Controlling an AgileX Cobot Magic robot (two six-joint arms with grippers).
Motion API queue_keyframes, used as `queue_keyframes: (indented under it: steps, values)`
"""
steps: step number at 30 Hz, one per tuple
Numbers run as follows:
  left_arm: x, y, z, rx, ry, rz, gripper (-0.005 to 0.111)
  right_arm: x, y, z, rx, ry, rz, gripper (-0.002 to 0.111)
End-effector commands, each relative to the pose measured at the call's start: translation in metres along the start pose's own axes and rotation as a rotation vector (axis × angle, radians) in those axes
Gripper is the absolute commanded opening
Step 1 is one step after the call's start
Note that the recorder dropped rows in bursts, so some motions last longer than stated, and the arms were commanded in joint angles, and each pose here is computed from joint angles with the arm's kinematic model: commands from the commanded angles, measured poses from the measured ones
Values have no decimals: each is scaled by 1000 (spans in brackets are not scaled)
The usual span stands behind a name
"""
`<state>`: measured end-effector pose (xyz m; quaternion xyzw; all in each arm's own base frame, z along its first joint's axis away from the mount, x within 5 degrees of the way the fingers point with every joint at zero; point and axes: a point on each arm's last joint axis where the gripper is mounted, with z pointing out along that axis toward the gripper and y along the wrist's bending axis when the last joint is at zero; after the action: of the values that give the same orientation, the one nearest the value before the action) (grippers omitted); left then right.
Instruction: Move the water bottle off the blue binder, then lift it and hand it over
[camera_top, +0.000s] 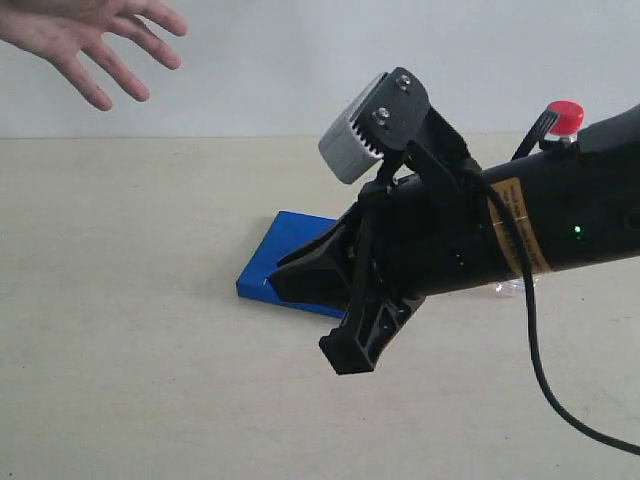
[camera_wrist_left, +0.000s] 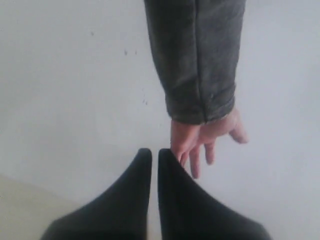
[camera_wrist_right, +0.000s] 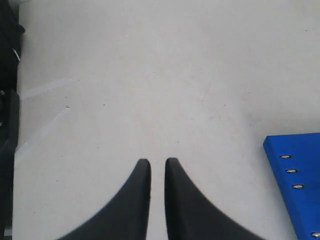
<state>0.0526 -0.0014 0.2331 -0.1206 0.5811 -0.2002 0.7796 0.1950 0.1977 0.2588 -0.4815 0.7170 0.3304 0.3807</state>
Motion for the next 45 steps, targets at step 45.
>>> queue_keyframes:
  steps: [45]
  values:
    - [87, -63, 132, 347, 1080, 778, 4, 24, -119, 99, 497, 209, 16, 6]
